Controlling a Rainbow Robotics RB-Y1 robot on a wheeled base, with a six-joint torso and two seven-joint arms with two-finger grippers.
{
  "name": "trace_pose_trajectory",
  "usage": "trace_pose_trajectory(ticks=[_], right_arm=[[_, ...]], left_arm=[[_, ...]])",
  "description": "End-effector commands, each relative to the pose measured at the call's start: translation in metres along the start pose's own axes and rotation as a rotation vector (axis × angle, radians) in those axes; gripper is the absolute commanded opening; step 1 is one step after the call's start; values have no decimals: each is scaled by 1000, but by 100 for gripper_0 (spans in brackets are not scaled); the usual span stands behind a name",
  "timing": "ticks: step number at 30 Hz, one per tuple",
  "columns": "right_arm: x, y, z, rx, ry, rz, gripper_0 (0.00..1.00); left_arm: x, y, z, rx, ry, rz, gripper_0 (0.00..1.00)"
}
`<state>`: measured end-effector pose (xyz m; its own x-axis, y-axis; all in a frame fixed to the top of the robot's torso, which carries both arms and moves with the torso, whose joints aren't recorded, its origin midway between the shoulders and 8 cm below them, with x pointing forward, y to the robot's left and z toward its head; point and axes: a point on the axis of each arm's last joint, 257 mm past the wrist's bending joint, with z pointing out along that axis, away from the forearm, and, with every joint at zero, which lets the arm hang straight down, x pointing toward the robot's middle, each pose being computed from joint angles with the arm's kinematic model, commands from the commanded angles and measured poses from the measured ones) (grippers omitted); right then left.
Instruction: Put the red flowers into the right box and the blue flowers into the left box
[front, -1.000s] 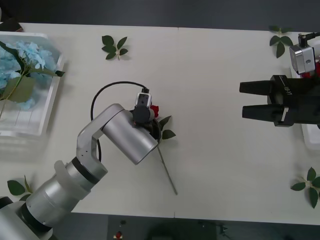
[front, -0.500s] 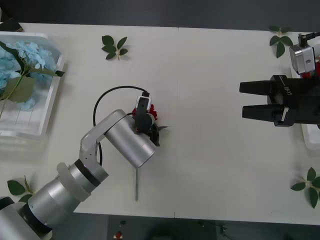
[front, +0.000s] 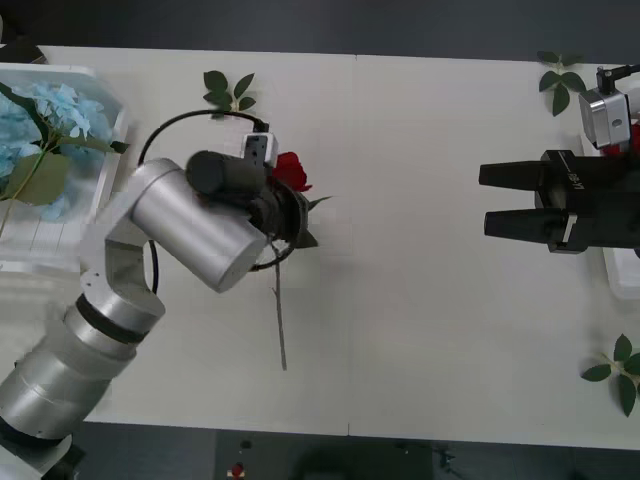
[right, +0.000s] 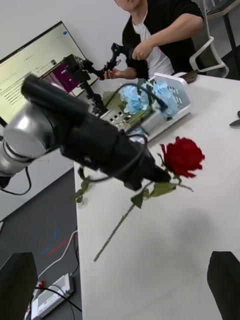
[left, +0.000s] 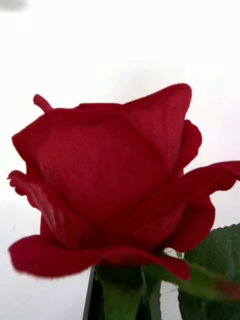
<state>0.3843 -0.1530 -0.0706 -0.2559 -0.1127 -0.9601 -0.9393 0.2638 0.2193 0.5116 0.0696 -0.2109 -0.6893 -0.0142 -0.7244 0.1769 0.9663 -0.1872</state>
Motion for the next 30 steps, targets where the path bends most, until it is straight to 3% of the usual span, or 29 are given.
trace_pose_trajectory(ticks=[1,8,11,18,23,30], right_arm=[[-15,5,1,-9,-11,-41,100],[-15,6,3,-14,-20,-38,100],[-16,5,4,-14,-25,-37,100],[-16,5,4,-12,-26,-37,100],[-15,6,4,-14,-25,-36,100],[-16,5,4,-13,-27,-36,100]], left_arm=[[-44,20,-43,74,-42,16,0],[-64,73,-92,240,10,144,0],[-61,74,-103,433,-2,205,0],[-73,49,-102,797,-269,330,0],[-84,-7,-99,993,-471,266,0],[-97,-88,-107,1125,-594,155,0]])
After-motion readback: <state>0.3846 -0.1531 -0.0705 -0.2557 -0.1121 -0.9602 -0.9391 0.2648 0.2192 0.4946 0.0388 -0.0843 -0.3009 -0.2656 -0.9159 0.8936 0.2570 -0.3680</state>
